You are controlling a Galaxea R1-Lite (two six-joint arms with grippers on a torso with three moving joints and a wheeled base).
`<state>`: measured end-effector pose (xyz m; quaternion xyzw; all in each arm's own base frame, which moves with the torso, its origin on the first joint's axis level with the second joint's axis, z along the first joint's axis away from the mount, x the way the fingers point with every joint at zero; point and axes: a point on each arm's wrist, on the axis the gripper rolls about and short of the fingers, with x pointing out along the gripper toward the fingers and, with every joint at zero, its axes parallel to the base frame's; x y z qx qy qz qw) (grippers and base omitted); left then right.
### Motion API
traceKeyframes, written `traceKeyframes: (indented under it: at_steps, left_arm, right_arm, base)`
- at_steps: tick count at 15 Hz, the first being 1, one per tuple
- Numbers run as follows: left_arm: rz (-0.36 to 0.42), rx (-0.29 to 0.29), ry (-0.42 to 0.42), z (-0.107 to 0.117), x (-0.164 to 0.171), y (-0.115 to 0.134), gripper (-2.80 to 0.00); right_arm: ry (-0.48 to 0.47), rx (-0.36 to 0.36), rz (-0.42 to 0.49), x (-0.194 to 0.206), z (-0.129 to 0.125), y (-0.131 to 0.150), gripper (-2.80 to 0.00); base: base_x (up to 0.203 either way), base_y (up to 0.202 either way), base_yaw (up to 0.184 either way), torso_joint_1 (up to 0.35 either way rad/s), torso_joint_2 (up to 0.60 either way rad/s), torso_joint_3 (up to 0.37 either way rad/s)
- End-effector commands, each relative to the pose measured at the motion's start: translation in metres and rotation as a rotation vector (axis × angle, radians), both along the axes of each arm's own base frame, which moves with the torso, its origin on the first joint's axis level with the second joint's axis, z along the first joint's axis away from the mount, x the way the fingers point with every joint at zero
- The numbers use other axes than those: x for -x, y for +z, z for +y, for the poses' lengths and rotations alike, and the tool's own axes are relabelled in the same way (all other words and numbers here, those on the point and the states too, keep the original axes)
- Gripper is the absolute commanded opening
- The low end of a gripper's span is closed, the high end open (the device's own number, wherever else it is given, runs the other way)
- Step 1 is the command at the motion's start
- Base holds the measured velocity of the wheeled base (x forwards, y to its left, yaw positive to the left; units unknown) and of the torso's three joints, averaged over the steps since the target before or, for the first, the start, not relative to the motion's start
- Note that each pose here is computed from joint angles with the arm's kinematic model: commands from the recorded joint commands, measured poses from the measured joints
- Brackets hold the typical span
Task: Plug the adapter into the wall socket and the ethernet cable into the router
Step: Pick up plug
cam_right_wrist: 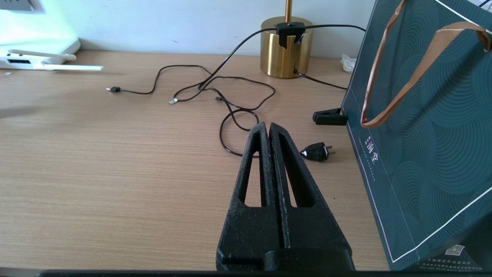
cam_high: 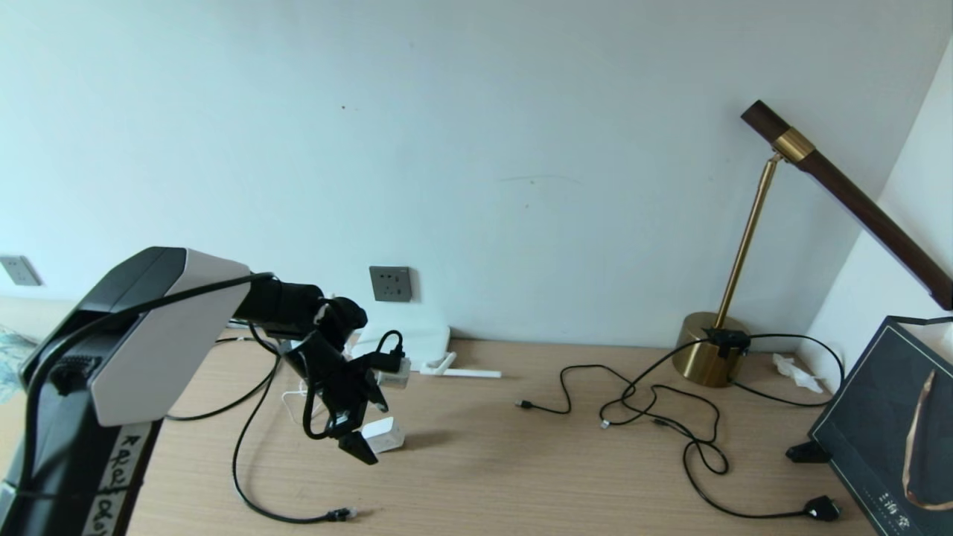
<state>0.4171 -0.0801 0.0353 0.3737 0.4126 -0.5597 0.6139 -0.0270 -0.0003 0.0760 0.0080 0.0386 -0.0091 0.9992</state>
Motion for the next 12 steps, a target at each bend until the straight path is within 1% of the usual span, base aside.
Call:
traceKeyframes:
  at_steps: [1,5,8,10,12]
  left_arm:
    - [0.001,0.002,-0.006,0.000,0.000,-0.001,0.00]
    - [-0.010,-0.015,-0.005,-0.002,-0.001,-0.001,0.00]
    - [-0.018,-0.016,-0.007,-0.002,-0.001,-0.001,0.00]
    - [-0.025,-0.014,-0.008,-0.003,0.000,-0.006,0.00]
    - [-0.016,-0.015,-0.018,-0.007,0.004,-0.014,0.00]
  right_arm:
    - [0.001,0.000,0.002,0.000,0.000,0.000,-2.80]
    - [0.000,-0.001,0.002,0.000,0.000,0.000,-2.80]
    - [0.000,-0.001,0.001,0.000,0.000,0.000,-2.80]
    - [-0.001,-0.002,0.002,0.000,0.000,0.000,-2.80]
    - [-0.001,-0.002,0.001,0.000,0.000,0.000,-2.80]
  base:
    - [0.000,0.000,0.000,0.000,0.00,0.000]
    - [0.000,0.000,0.000,0.000,0.00,0.000]
    - [0.000,0.000,0.000,0.000,0.00,0.000]
    - [0.000,0.000,0.000,0.000,0.00,0.000]
    - [0.000,0.000,0.000,0.000,0.00,0.000]
